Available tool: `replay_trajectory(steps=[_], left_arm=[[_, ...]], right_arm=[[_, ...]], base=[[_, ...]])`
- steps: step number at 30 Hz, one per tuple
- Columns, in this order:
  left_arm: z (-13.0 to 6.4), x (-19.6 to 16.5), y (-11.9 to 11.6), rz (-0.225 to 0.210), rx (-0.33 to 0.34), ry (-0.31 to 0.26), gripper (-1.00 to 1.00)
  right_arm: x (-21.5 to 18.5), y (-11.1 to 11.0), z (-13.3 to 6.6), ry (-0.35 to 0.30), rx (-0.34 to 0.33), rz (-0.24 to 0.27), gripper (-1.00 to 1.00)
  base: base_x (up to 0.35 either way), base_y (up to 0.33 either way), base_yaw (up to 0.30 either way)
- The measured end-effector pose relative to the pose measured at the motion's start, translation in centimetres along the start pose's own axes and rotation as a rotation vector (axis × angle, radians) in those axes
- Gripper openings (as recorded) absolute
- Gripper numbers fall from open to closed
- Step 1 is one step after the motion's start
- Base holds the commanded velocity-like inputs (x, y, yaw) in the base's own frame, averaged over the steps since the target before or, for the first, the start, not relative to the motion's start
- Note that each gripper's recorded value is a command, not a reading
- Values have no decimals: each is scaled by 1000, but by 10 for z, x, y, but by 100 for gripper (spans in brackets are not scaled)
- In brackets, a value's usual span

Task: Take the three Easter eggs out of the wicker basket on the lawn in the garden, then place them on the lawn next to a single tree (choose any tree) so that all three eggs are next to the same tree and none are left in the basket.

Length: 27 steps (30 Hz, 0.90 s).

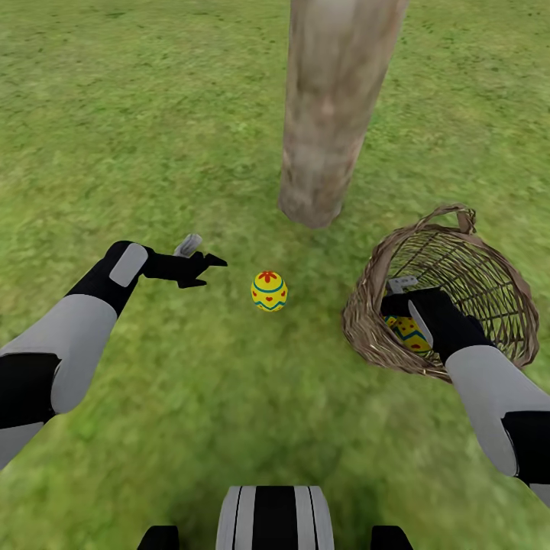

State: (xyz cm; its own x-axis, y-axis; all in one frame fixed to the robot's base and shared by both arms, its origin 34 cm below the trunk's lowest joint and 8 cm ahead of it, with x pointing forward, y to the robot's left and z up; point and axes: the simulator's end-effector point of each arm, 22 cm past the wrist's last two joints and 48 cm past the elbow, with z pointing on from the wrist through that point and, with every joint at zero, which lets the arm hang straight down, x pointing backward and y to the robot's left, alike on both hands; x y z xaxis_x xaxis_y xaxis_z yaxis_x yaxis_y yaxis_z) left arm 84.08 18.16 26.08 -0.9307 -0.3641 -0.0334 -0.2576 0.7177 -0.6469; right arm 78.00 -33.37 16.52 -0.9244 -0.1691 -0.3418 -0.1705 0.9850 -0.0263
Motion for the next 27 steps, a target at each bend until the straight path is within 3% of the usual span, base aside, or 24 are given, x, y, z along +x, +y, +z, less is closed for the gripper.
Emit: replay_trajectory(steps=[14,27], left_arm=[[-1,0,1,-1,-1,-1,100],[-29,-12,-29,31,19,-39,100]], right_arm=[[0,0,0,0,-2,2,-100],[-38,-3,-36,-68,16,-3,-100]], base=[[0,0,0],[0,0,0]])
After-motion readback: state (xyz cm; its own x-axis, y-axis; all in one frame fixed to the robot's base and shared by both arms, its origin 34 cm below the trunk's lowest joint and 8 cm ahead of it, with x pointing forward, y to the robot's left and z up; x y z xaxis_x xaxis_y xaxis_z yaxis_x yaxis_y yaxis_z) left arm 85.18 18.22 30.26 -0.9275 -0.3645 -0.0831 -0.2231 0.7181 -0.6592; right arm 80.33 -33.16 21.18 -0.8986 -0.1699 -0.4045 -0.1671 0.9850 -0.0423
